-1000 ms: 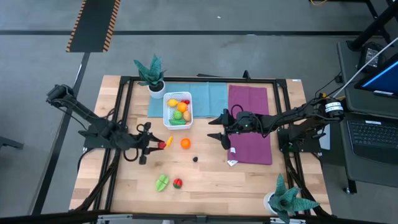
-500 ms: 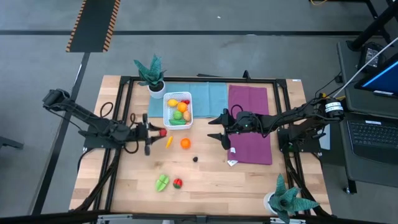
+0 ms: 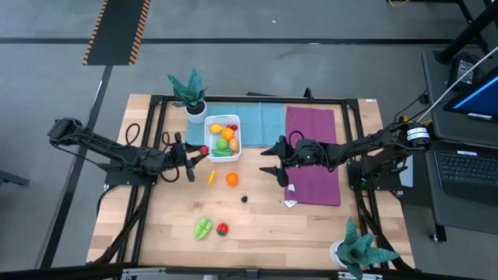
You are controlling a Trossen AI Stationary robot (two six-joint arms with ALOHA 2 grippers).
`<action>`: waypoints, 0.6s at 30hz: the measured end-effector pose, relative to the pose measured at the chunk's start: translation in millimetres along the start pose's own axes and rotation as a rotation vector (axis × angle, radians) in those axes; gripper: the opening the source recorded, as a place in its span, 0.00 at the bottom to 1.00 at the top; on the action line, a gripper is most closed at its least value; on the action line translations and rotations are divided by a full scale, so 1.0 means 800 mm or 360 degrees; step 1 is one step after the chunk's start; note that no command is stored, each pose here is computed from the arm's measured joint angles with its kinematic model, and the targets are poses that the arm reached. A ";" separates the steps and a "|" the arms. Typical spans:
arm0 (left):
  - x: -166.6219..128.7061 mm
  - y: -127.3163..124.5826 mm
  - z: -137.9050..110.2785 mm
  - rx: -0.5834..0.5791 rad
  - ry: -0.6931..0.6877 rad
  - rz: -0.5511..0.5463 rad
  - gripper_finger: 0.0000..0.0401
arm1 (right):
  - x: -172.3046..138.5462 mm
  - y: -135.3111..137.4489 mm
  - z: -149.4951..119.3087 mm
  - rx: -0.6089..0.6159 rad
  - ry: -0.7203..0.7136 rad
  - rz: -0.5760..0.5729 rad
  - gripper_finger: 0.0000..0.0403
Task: Pick and placing Produce into tupperware
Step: Put the top red strawberry into the white basket
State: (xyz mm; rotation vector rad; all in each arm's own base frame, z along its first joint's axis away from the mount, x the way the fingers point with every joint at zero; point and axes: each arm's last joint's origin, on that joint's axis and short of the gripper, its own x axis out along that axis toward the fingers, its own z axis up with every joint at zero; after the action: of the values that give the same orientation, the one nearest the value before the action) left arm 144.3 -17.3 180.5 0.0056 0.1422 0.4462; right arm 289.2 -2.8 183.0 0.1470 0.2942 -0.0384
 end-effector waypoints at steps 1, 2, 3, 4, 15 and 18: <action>0.001 0.001 0.000 -0.0002 0.0001 0.0015 0.28 | 0.000 0.000 0.000 -0.0002 0.0000 -0.0003 0.75; 0.002 0.003 0.000 -0.0004 0.0001 0.0027 0.28 | 0.000 0.000 0.000 -0.0003 0.0000 -0.0004 0.75; 0.003 0.004 0.000 -0.0008 0.0002 0.0040 0.28 | 0.000 0.000 0.000 -0.0002 -0.0002 -0.0004 0.75; 0.003 0.005 0.000 -0.0023 0.0002 0.0052 0.28 | 0.000 0.000 0.000 0.0000 -0.0001 -0.0004 0.75; 0.024 0.026 -0.006 -0.0094 0.0080 0.0071 0.28 | 0.000 -0.002 0.000 -0.0002 -0.0015 -0.0094 0.75; 0.031 0.031 -0.004 -0.0125 0.0059 0.0033 0.28 | 0.000 -0.002 0.000 -0.0003 -0.0015 -0.0094 0.75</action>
State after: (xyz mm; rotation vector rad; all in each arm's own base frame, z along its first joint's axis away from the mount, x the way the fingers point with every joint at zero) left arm 155.6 15.9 174.9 -0.0785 0.1611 0.4726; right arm 289.1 -4.6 183.0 0.1361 0.2893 -0.0975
